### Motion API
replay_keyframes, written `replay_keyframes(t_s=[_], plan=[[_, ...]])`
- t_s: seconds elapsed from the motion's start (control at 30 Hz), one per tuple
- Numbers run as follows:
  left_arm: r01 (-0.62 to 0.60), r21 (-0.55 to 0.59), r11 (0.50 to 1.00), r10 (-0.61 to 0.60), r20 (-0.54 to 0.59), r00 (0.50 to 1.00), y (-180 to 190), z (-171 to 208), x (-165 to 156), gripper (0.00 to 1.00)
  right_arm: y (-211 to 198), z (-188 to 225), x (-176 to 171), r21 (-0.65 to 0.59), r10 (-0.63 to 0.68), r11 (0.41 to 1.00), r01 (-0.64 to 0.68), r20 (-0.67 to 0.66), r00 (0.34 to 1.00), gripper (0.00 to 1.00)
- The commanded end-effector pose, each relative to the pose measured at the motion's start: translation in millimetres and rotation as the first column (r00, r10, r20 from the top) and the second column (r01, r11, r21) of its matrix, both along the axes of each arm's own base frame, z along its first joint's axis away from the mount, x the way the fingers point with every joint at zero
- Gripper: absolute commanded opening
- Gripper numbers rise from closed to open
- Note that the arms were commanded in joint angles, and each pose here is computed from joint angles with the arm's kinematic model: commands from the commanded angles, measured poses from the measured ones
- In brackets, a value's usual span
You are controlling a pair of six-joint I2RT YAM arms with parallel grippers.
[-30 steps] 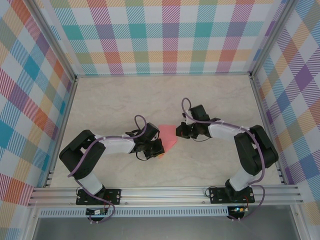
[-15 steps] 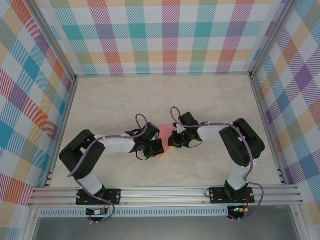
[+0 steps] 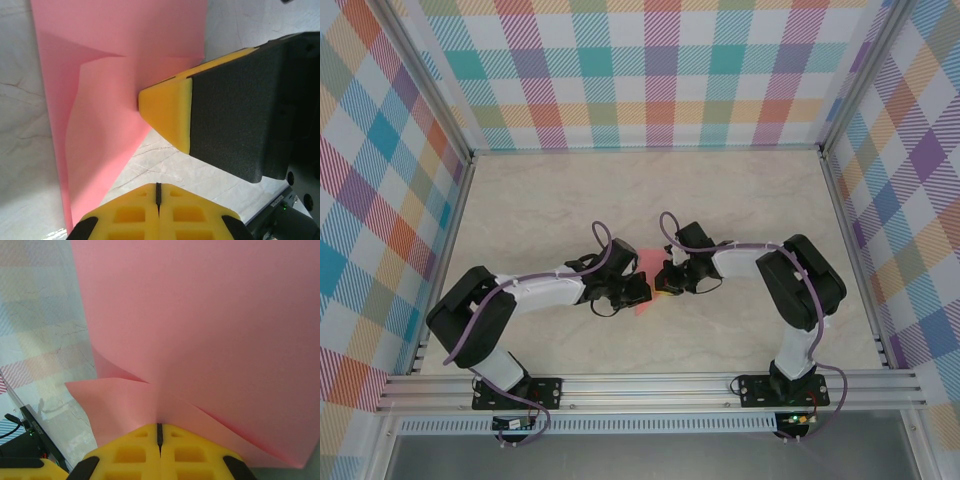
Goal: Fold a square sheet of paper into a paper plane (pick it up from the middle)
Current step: Third fold the triangle at the center of the table.
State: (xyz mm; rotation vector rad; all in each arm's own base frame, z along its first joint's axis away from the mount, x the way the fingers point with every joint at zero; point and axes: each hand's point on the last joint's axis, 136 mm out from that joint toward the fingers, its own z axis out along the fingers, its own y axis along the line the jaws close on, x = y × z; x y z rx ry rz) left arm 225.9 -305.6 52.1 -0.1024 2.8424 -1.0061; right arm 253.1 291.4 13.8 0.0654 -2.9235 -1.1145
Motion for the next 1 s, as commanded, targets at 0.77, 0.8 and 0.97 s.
replay_keyframes(t_s=[0.77,0.8,0.97], plan=[[-0.044,0.079,0.996,0.051,-0.088,0.995,21.4,-40.0,-19.9,0.0,-26.0,-42.3,-15.4,-0.163,-0.022,0.987,0.009,-0.08,0.997,0.0],[-0.048,0.084,0.995,0.056,-0.095,0.994,22.8,-42.7,-20.9,0.0,-26.3,-42.6,-15.5,-0.165,-0.023,0.986,0.01,-0.081,0.996,0.0],[-0.063,0.095,0.994,0.073,-0.115,0.991,30.5,-53.9,-27.1,0.0,-27.7,-43.6,-16.6,-0.171,-0.022,0.985,0.007,-0.084,0.996,0.0]])
